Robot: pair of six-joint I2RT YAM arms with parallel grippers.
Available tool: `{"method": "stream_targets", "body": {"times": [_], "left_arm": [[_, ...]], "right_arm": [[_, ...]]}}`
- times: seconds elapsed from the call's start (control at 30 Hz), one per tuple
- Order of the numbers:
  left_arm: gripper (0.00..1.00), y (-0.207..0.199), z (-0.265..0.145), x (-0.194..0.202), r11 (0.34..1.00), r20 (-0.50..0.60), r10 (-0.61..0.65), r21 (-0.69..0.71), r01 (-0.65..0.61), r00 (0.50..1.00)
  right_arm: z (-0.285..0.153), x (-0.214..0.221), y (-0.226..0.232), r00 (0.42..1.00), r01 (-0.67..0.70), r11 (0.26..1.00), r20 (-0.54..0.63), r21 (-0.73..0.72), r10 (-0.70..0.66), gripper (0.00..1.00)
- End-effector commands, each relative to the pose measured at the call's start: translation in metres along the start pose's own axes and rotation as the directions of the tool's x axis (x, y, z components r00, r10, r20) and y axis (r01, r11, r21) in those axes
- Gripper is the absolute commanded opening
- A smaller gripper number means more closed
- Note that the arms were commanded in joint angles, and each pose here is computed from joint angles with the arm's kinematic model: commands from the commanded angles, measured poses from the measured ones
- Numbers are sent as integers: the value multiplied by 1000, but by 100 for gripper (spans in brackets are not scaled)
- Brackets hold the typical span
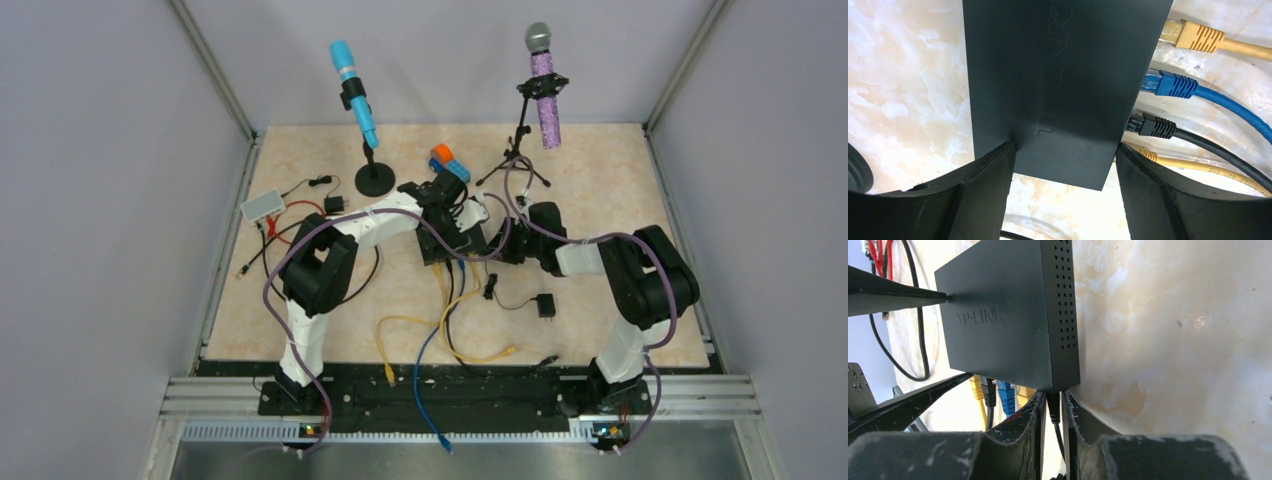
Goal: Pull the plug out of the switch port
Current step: Pull the connector from the switch port.
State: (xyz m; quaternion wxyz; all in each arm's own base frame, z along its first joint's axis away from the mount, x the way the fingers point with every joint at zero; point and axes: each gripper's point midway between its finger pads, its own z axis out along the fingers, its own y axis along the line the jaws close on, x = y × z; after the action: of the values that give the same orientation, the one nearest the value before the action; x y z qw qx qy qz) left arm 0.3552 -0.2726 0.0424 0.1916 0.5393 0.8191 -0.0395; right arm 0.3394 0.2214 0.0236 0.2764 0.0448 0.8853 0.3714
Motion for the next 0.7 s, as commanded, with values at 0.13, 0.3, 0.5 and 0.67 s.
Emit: {"method": "stream_targets", "body": {"times": [0.13,0.3,0.5,0.67], "left_arm": [[76,-9,8,15,998,-34,-22,65,24,999],[76,-8,10,18,998,-43,-21,60,23,999],[76,-9,10,17,998,-42,-19,60,21,999],[75,-8,10,17,998,-42,-22,60,24,999]], "right_arm": [[-1,-8,-32,997,71,986,21,153,-75,42],[-9,-11,-29,995,80,984,38,157,-87,51],[-10,-4,-29,992,124,983,-4,139,-125,38],[-4,3,-17,993,114,992,-23,47,-113,32]]}}
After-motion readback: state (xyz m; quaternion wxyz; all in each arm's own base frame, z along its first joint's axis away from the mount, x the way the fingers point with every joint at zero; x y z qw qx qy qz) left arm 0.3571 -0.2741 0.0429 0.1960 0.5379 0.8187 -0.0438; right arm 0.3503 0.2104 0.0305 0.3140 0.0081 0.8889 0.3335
